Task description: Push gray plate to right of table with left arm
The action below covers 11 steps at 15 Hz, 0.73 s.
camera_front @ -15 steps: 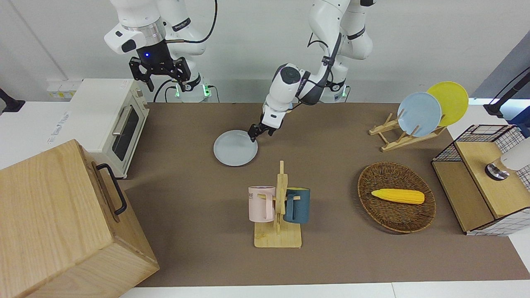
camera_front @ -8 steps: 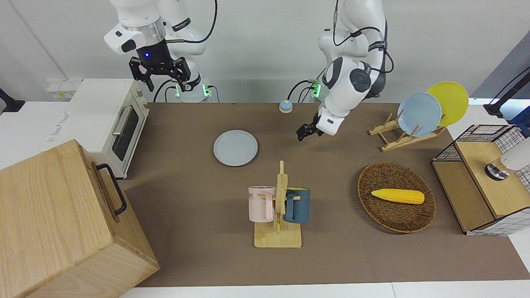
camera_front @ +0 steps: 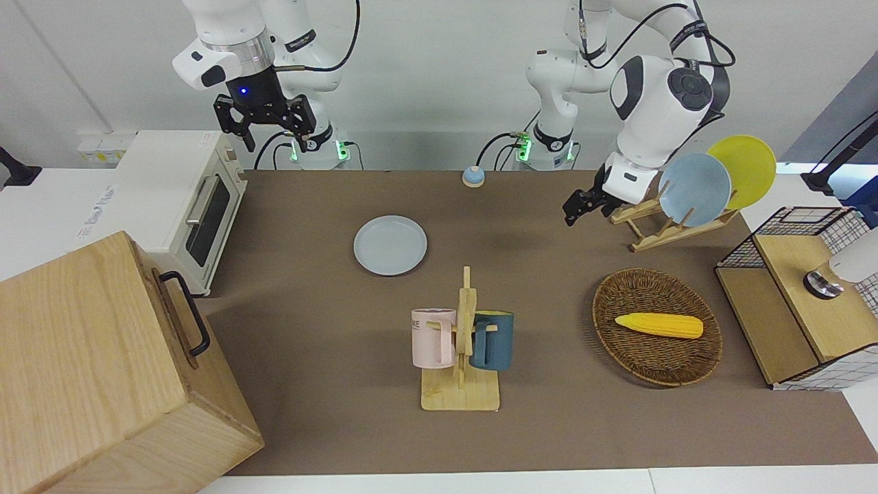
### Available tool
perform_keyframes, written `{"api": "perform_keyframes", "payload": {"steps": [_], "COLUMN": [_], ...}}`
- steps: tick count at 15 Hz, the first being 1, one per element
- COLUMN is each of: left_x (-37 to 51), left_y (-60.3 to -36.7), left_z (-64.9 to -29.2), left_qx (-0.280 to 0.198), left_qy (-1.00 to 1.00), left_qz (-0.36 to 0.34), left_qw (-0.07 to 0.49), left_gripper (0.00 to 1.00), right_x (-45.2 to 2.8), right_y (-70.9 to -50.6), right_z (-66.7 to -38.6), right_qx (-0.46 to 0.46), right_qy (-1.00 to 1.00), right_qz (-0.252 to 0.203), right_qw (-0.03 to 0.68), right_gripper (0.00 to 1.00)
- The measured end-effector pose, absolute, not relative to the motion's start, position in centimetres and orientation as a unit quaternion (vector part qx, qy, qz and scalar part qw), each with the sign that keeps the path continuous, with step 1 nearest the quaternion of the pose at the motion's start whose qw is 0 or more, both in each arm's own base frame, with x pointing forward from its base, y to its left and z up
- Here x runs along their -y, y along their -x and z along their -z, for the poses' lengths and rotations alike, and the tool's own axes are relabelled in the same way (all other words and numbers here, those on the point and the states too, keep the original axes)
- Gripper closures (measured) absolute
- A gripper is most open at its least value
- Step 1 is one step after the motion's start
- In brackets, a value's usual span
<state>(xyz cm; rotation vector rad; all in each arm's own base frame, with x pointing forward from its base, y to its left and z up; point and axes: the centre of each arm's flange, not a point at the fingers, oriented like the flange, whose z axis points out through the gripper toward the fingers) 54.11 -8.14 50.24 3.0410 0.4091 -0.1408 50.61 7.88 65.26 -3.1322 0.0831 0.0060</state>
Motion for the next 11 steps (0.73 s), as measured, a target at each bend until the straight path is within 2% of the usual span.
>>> {"api": "perform_keyframes", "payload": {"steps": [2,5,6,11], "left_x": [7.5,7.2,6.6,4.4], "left_y": [-53.4,-52.5,-52.5,-52.9], "left_z": [-53.1,-60.1,-61.0,-60.9], "left_qx": [-0.122,-0.116,-0.121,-0.140], "left_qy": [-0.992,-0.993,-0.992,-0.990], "left_qz": [0.039,0.024,0.020,0.021], "left_qw": [0.022,0.020,0.020,0.020], "left_gripper": [0.00,0.00,0.00,0.00], "right_x": [-7.9,-7.9,-7.9,-7.9], "right_y": [-50.6,-50.6,-50.6,-50.6], "right_z": [-65.3,-65.3,-65.3,-65.3], "right_qx": [-0.027,-0.027,-0.027,-0.027], "right_qy": [1.000,1.000,1.000,1.000], "right_qz": [-0.002,-0.002,-0.002,-0.002], "right_qw": [0.004,0.004,0.004,0.004], "right_gripper": [0.00,0.00,0.00,0.00]}}
